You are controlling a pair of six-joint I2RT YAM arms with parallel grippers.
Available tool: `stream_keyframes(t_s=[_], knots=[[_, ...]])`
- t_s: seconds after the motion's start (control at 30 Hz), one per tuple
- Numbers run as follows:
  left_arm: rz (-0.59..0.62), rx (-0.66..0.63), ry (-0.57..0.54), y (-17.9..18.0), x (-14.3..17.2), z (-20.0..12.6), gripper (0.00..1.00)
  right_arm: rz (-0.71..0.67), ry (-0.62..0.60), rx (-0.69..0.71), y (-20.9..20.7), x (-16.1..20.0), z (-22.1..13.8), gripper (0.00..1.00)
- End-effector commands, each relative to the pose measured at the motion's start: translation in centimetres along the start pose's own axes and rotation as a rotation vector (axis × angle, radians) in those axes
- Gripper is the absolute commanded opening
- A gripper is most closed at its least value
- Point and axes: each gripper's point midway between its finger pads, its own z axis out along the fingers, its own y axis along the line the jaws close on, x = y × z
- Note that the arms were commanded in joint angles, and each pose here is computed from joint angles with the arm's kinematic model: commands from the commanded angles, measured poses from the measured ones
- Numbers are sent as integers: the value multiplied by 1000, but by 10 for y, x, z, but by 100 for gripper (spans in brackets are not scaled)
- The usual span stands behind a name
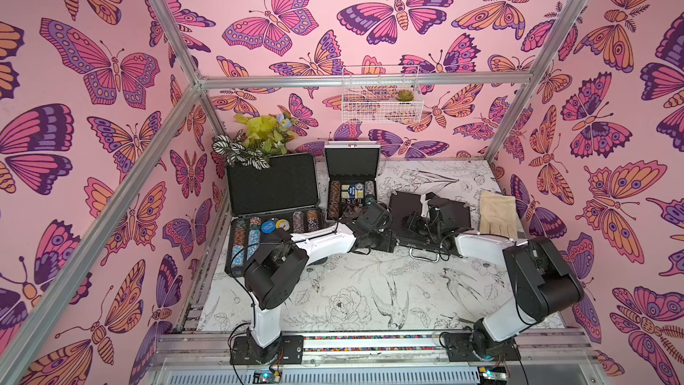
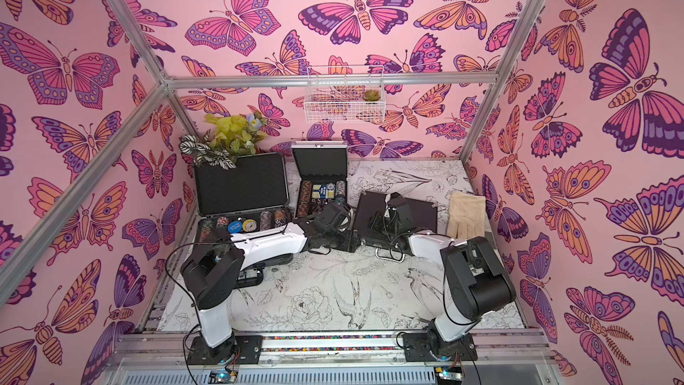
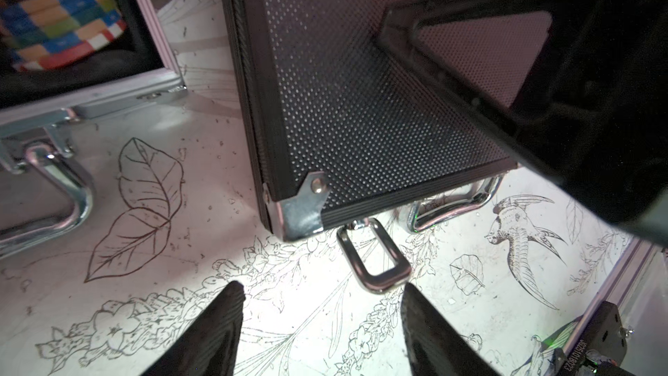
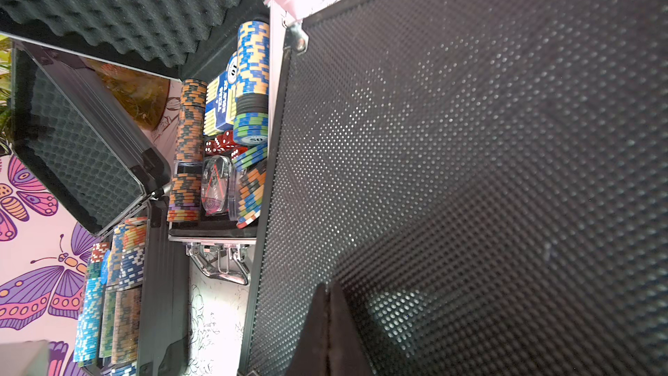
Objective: Close the poker set cases
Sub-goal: Fasten the fastener on the poker set case.
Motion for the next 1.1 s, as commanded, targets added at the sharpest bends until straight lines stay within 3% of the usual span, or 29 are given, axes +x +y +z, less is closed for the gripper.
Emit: stream_keyframes(t_s=[0.0, 0.83, 1.07], knots=[[-10, -6, 47, 7, 17, 15, 68, 69, 205, 182, -57, 65, 1, 7], [-46, -125, 72, 44, 41, 52, 66, 70, 214, 178, -57, 66, 0, 8], [-24, -140, 43, 45, 37, 43, 65, 70, 220, 174, -54, 66, -3, 8]])
